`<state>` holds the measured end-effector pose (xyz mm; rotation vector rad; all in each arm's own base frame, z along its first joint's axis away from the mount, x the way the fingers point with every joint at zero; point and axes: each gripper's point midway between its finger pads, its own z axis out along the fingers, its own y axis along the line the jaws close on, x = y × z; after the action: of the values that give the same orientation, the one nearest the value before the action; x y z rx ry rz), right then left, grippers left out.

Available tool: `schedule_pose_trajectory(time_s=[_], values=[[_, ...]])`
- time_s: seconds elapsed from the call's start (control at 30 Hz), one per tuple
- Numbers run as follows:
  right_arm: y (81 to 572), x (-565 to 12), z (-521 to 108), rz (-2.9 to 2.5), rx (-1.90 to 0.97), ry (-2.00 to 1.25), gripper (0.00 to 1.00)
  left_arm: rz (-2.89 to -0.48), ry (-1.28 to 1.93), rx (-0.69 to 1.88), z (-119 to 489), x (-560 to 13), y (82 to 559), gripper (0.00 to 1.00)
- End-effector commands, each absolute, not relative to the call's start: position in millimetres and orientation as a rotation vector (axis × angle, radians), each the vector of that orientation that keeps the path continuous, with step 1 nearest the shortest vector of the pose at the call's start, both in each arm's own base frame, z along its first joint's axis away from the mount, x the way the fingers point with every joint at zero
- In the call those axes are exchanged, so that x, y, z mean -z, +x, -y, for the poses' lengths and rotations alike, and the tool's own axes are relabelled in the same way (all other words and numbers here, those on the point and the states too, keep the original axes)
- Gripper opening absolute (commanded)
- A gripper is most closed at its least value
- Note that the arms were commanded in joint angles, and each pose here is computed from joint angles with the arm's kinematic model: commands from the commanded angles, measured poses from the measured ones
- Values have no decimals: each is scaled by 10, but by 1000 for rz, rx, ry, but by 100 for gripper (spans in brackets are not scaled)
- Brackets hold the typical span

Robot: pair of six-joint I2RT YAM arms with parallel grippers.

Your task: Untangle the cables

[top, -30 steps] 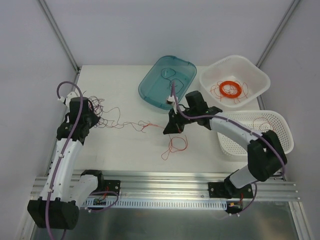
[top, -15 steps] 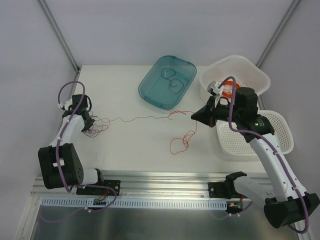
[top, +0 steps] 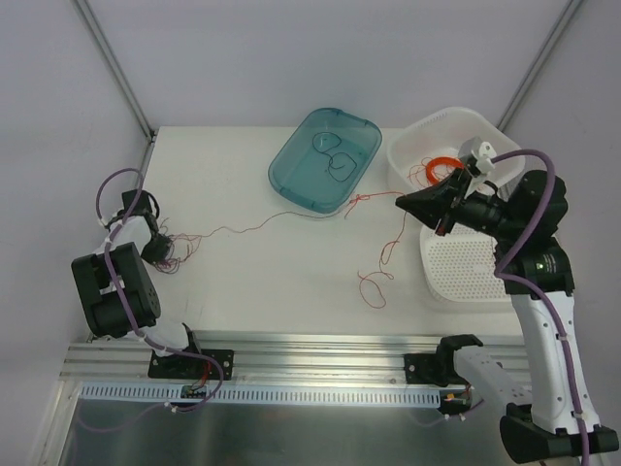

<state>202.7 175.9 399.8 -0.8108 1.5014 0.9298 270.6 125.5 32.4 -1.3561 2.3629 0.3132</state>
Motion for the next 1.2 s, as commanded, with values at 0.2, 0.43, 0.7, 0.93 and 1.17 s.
schedule_pose_trajectory(time_s=[0.2,0.43,0.7,0.93,1.17], values=[[1632,-5034,-1665,-1184,-843,-788,1,-2276,-1530,-221,-1465,-282,2782,0],[1635,-5301,-1582,-1108,-794,-696,1,-2296,-1565,-213,-1459,-166,2733,0],[2152,-4798,-1721,-1326,-909,-666,1,-2297,-1379,145,-1035,-482,3048,0],[2485,-3740,-2144,-1593,-942,-729,1,-2365,-975,347,-272,-892,3212,0],[2607,-2608,-2236,-1868,-805,-697,1,-2455,-663,567,528,-974,2959,9]])
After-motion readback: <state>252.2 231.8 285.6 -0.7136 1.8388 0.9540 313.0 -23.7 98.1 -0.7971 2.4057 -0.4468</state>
